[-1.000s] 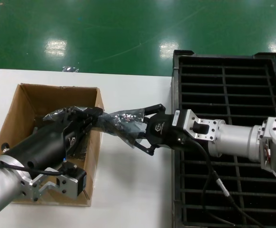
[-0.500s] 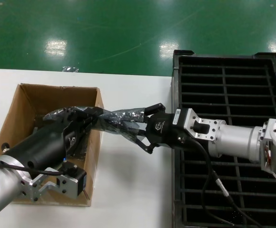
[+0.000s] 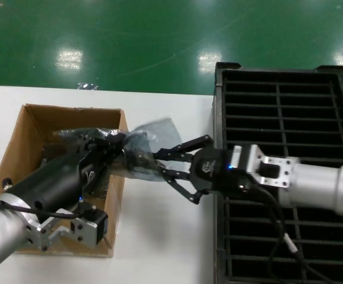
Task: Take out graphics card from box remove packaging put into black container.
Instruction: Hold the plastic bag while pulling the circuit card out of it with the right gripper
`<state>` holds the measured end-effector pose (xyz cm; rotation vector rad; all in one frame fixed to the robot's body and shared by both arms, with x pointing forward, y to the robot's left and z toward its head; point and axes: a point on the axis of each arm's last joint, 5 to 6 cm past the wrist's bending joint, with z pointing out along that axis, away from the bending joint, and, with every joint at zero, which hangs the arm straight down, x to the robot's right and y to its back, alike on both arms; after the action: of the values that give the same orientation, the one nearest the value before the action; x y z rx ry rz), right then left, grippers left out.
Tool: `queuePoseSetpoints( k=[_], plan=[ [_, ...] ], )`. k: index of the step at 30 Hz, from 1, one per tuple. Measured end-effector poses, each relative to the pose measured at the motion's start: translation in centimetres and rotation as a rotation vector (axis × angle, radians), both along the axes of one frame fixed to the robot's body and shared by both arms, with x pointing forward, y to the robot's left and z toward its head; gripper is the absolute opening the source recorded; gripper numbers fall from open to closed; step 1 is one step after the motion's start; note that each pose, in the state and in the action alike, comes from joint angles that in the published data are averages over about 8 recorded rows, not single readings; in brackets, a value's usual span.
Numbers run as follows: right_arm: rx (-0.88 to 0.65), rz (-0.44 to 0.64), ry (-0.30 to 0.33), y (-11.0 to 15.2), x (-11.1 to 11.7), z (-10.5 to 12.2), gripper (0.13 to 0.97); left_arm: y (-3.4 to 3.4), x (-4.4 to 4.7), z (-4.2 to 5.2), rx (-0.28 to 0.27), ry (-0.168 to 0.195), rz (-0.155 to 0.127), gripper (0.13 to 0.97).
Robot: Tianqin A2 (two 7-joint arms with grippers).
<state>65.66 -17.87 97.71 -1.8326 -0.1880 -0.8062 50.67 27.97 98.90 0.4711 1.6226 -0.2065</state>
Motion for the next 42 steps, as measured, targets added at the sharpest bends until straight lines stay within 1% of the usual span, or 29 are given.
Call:
queuePoseSetpoints(
  k=[8, 14, 20, 29, 35, 42],
  plan=[
    [-0.004, -0.038, -0.030, -2.5, -2.5, 1.5, 0.188, 0.00, 0.00, 0.00, 0.000, 0.000, 0.000, 0.139],
    [0.014, -0.072, -0.046, -3.1, -3.5, 1.9, 0.188, 0.00, 0.00, 0.00, 0.000, 0.000, 0.000, 0.139],
    [0.024, -0.067, -0.036, -2.4, -3.3, 1.3, 0.188, 0.00, 0.00, 0.00, 0.000, 0.000, 0.000, 0.138],
    [0.005, -0.013, -0.021, -0.3, -1.8, 0.7, 0.188, 0.00, 0.00, 0.00, 0.000, 0.000, 0.000, 0.138],
    [-0.006, 0.018, -0.037, 0.8, -1.2, 1.4, 0.188, 0.00, 0.00, 0.00, 0.000, 0.000, 0.000, 0.138],
    [-0.003, 0.032, -0.053, 1.4, -1.6, 2.4, 0.188, 0.00, 0.00, 0.00, 0.000, 0.000, 0.000, 0.138]
  ],
)
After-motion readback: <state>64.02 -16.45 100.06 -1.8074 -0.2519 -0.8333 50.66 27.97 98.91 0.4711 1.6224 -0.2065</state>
